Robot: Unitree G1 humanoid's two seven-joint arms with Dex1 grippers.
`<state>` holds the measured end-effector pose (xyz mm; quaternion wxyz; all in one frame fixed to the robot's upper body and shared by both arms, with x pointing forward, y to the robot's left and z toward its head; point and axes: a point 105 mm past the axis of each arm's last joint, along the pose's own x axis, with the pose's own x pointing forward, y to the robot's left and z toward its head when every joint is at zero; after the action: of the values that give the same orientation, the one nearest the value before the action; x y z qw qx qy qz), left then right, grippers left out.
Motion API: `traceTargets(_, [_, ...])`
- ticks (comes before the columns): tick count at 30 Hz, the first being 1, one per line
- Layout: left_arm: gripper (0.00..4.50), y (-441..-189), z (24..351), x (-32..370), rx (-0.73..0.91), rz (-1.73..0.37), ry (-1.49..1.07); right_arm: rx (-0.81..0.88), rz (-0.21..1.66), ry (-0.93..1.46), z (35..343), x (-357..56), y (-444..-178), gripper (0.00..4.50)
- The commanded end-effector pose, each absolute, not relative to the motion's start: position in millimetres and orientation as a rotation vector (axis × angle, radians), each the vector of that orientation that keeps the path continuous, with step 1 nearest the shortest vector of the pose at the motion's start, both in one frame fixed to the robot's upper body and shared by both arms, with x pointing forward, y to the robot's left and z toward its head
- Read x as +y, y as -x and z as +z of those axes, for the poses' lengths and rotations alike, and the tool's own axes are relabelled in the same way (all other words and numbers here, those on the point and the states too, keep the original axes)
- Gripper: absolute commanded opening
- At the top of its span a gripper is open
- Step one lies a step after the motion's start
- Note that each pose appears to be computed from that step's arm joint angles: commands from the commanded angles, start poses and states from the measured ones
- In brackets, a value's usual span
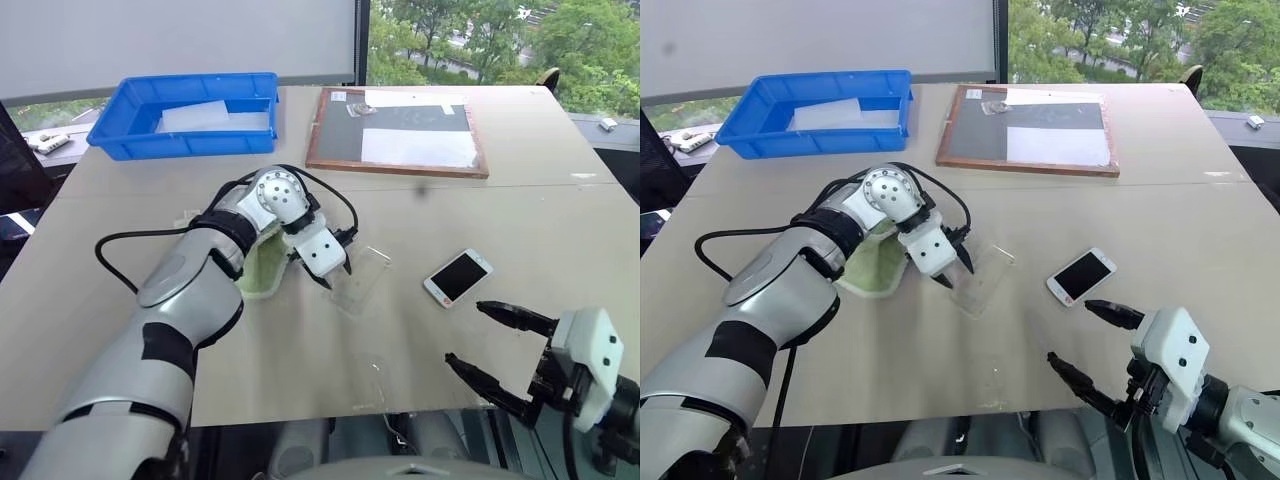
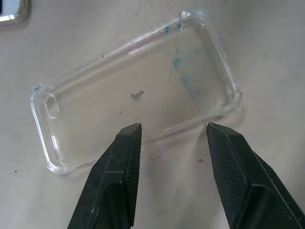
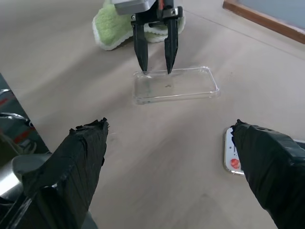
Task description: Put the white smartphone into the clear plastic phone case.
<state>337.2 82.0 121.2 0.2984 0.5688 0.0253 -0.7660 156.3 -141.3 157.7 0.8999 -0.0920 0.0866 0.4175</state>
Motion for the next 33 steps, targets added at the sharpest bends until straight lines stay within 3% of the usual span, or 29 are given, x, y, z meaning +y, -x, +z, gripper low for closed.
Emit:
traceTargets(1, [1.32, -336, 119, 77, 0.067, -2.032, -1.452, 0.128, 0.886, 0.19, 168, -134, -153, 4.5])
traceTargets(4, [0.03, -339, 123, 76, 0.153, -1.981, -1.283, 0.13, 0.882, 0.188, 167, -134, -153, 4.5])
traceTargets(9, [0.03, -332, 143, 68, 0.352, -1.908, -0.842, 0.132, 0.85, 0.178, 164, -134, -154, 4.5])
traceTargets(14, [0.03, -313, 147, 57, 0.528, -1.775, -0.636, 0.18, 0.812, 0.176, 155, -133, -158, 4.5])
traceTargets(17, [0.03, -304, 137, 47, 0.543, -1.717, -0.626, 0.189, 0.805, 0.22, 153, -132, -162, 4.5])
traceTargets(23, [0.03, -322, 104, 39, 0.553, -1.537, -0.744, 0.234, 0.74, 0.207, 147, -138, -172, 4.5])
traceTargets(28, [0.03, -325, 102, 36, 0.542, -1.52, -0.731, 0.251, 0.696, 0.231, 144, -145, -177, 4.5])
traceTargets(31, [0.85, -321, 110, 35, 0.532, -1.54, -0.648, 0.261, 0.695, 0.224, 142, -150, -178, 4.5])
traceTargets(33, [1.75, -318, 117, 38, 0.511, -1.541, -0.598, 0.272, 0.715, 0.245, 143, -154, -179, 4.5])
